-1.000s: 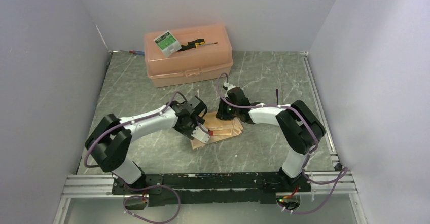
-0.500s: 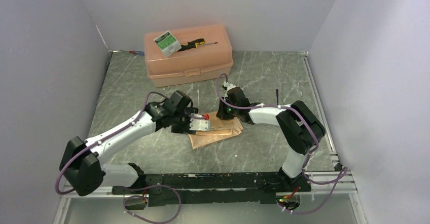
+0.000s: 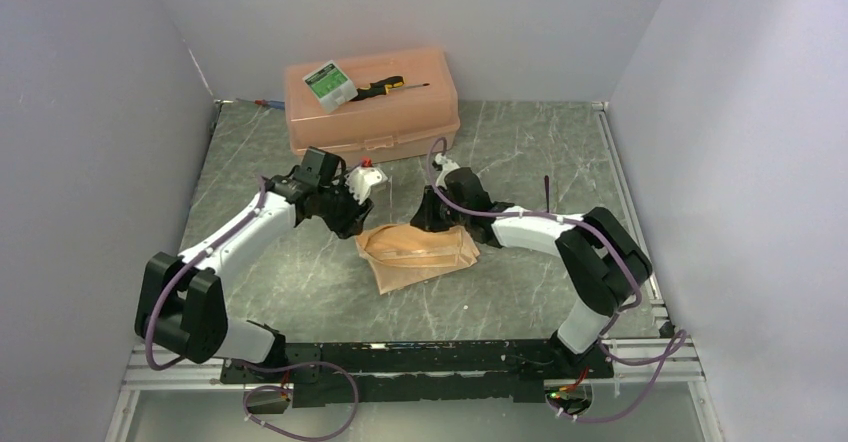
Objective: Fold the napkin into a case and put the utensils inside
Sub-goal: Smooth out the 2/3-rectangle-folded napkin at the center of the board.
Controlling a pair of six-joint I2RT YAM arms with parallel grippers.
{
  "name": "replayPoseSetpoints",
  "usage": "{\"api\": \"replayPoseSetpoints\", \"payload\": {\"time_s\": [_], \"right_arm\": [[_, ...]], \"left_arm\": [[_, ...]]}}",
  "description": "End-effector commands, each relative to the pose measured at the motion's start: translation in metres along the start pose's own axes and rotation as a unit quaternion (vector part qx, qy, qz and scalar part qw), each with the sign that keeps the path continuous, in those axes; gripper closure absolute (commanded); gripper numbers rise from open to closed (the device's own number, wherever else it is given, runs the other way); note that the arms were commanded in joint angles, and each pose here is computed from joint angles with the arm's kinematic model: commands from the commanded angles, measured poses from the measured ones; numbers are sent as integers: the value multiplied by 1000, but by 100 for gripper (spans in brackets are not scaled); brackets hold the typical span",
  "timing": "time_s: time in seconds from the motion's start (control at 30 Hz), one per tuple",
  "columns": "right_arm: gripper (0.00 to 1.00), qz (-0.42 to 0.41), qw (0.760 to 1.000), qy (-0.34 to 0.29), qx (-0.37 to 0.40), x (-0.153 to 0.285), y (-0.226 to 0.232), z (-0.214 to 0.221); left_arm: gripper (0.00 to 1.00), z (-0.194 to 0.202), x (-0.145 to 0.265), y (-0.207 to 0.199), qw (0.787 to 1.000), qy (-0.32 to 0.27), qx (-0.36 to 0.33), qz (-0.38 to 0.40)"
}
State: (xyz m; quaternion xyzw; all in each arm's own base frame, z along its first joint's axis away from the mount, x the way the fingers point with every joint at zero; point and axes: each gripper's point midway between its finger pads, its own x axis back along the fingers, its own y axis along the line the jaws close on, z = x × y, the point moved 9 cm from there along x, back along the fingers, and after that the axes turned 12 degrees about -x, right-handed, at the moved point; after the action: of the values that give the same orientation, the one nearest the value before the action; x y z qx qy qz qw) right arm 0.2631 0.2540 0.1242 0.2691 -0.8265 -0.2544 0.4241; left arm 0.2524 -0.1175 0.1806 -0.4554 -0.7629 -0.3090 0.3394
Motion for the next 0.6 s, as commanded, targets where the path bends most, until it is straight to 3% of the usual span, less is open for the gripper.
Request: {"api": "replayPoseSetpoints", "payload": {"time_s": [0.0, 0.27, 0.57], "right_arm": [[88, -81, 996, -5, -27, -15, 33, -11], [93, -103, 993, 30, -42, -35, 35, 6], [97, -74, 994, 79, -15, -40, 16, 35]], "left_arm": [[52, -22, -3, -7, 989, -60, 126, 56], [55, 0, -36, 7, 966, -17, 231, 115], [62, 7, -56, 21, 949, 8, 271, 160]]}}
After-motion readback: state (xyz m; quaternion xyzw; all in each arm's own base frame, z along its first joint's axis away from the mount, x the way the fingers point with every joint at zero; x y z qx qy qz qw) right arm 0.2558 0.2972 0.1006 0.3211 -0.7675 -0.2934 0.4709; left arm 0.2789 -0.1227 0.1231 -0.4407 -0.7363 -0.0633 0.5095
